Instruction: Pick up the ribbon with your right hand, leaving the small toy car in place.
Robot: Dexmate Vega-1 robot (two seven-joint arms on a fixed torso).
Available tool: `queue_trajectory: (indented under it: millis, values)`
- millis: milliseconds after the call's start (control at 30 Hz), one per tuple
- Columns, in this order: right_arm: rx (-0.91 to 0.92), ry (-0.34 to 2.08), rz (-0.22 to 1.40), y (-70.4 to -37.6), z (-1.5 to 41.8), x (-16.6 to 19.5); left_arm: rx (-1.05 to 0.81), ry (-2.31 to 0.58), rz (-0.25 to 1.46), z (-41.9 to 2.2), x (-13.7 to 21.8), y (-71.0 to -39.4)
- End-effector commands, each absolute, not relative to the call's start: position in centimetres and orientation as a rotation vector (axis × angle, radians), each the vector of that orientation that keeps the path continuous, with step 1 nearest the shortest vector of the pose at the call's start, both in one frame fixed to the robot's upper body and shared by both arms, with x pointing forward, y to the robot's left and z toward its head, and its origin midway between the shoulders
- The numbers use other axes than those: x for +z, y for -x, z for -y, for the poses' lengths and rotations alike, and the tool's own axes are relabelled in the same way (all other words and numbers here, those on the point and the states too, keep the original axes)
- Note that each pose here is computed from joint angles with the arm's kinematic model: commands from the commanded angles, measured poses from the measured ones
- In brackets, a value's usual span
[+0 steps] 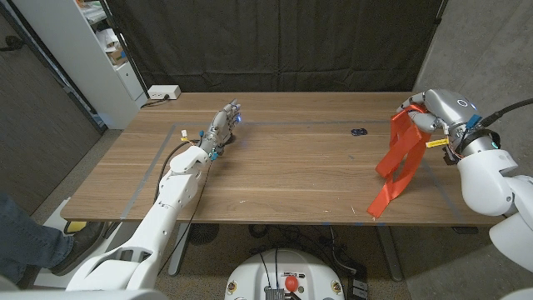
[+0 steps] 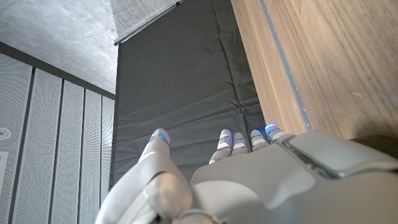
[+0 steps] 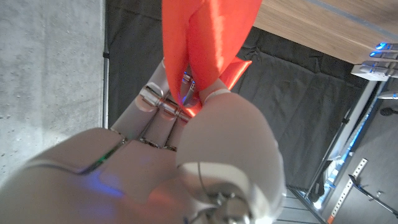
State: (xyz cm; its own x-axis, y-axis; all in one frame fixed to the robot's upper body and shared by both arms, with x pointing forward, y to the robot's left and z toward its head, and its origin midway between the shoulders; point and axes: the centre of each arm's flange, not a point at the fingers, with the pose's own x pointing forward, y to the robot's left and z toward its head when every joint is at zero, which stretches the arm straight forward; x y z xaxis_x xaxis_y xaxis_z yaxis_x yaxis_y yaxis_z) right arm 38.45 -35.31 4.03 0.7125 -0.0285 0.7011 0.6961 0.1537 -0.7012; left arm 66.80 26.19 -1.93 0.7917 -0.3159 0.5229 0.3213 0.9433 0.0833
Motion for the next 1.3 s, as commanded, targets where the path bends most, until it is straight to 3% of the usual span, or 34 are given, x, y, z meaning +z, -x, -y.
queue_trajectory:
  millis: [33,1300]
  values:
    - [-0.464,1.343,0.742,-39.0,34.1,5.3,-0.327,0.010,0.566,-26.9,-2.1,-66.0]
    - [-0.402,1.378,0.839,-38.0,32.3,9.1,-0.330,0.003,0.578,-27.0,-1.5,-65.7]
